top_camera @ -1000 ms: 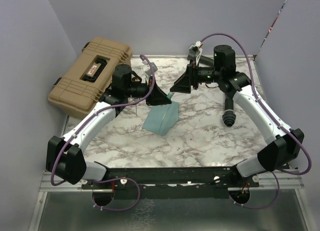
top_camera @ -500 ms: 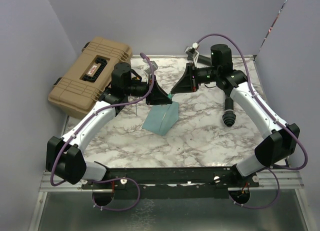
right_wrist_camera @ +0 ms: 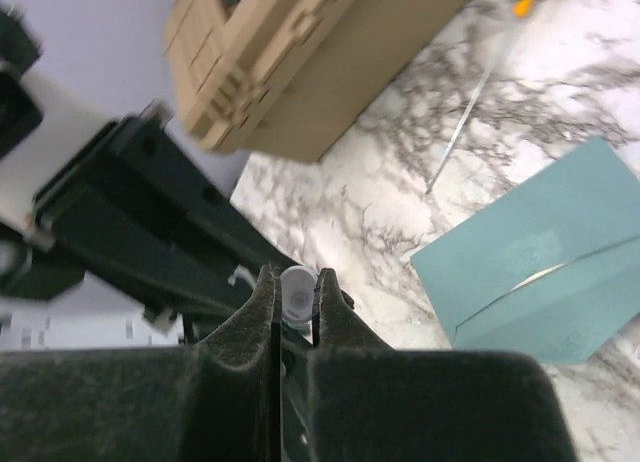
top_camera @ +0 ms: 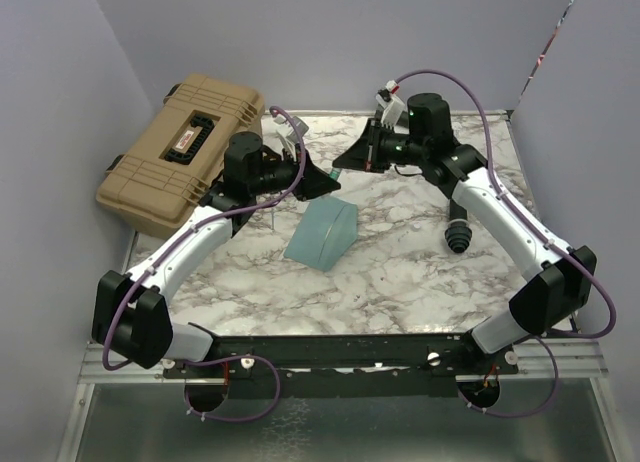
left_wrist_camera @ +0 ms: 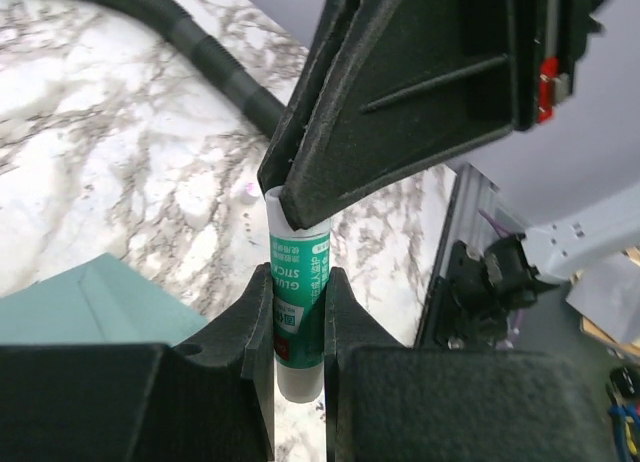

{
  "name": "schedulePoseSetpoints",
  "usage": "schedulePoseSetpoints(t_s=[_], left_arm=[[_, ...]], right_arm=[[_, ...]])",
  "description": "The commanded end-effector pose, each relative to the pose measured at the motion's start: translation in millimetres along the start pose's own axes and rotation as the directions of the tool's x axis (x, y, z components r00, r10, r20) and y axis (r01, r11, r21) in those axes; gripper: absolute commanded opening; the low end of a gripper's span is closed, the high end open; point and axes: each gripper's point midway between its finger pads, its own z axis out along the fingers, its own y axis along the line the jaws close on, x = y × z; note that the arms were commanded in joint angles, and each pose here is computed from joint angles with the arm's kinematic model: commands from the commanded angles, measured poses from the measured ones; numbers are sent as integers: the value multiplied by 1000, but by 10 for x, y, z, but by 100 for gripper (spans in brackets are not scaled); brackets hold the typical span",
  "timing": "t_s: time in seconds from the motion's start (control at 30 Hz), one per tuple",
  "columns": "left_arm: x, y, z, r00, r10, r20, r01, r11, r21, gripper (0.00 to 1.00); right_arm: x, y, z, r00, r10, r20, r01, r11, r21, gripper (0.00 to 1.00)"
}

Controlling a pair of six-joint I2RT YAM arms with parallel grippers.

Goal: Place the letter into the envelope and seal it

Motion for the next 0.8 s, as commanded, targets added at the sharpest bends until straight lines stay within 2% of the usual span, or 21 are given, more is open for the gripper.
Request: schedulePoseSetpoints(t_s=[0.0, 0.07, 0.13, 0.17, 0.23, 0.3, 0.4, 0.6, 0.77], left_arm=[[-293, 134, -38, 987, 58, 147, -41, 992, -118, 0], [-308, 185, -58, 984, 67, 162, -42, 988, -151, 0], [-294, 202, -59, 984, 70, 162, -44, 986, -158, 0], [-273, 219, -59, 985, 66, 157, -41, 986, -162, 0], [-214, 238, -61, 988, 67, 142, -44, 986, -161, 0], [-159, 274, -68, 989, 68, 134, -44, 984, -170, 0], [-114, 312, -80, 989, 76, 126, -52, 981, -185, 0], [-159, 193, -81, 986, 87, 140, -68, 989, -133, 0], [-127, 58, -79, 988, 94, 120, -87, 994, -61, 0]], right_arm=[[-115, -428, 31, 942, 227, 246, -301, 898, 323, 1], [-121, -374, 40, 932, 254, 259, -327, 898, 294, 3], [-117, -234, 97, 951, 231, 208, -276, 935, 222, 46], [-104, -168, 125, 959, 221, 175, -253, 950, 185, 59], [-44, -57, 180, 971, 212, 112, -225, 967, 118, 67], [20, -34, 215, 973, 220, 75, -226, 970, 92, 68], [49, -78, 205, 976, 208, 59, -214, 970, 118, 63], [164, -124, 234, 978, 206, 14, -206, 971, 122, 47], [133, -150, 257, 977, 206, 45, -210, 971, 115, 37]])
